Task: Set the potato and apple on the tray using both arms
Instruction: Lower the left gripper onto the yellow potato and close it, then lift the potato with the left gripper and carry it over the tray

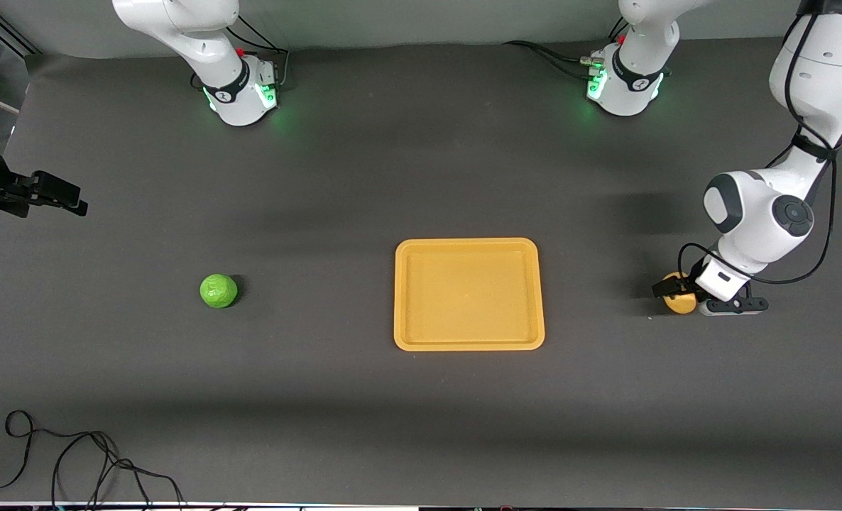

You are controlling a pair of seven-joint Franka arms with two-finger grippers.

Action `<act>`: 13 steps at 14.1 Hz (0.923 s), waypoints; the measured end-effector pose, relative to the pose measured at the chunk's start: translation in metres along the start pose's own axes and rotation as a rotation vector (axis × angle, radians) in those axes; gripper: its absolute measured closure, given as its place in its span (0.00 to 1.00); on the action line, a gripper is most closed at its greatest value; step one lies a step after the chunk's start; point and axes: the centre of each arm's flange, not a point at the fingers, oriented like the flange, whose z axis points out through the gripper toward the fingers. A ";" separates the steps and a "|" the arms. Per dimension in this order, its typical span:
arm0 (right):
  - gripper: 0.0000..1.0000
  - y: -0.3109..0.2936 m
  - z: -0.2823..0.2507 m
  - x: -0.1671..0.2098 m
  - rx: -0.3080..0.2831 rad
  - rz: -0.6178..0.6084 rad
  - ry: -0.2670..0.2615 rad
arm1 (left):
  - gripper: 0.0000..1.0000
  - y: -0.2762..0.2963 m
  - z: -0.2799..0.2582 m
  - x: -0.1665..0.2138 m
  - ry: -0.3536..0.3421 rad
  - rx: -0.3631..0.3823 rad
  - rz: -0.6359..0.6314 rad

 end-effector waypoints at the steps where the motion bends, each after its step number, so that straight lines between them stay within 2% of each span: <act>1: 0.00 0.000 0.000 0.000 0.000 0.000 0.000 | 0.00 -0.001 0.000 0.000 -0.001 0.001 -0.001; 5: 0.00 0.000 0.000 0.000 0.000 -0.001 0.000 | 0.00 0.000 0.000 0.000 -0.001 0.000 0.000; 6: 0.00 0.000 0.000 0.000 0.000 -0.001 0.000 | 0.07 0.001 0.000 0.000 -0.001 0.000 0.002; 7: 0.00 0.000 0.000 0.000 0.000 -0.001 0.000 | 0.26 0.004 0.000 0.001 0.000 -0.001 0.006; 8: 0.00 0.000 0.000 0.000 0.000 -0.001 0.000 | 0.33 0.005 0.000 0.001 0.001 -0.002 0.008; 10: 0.00 0.000 0.000 0.000 0.000 -0.001 0.000 | 0.34 0.007 -0.005 0.004 0.000 -0.001 0.007; 13: 0.00 0.000 0.000 0.000 0.000 -0.001 0.000 | 0.34 0.038 -0.036 0.021 -0.045 0.004 -0.016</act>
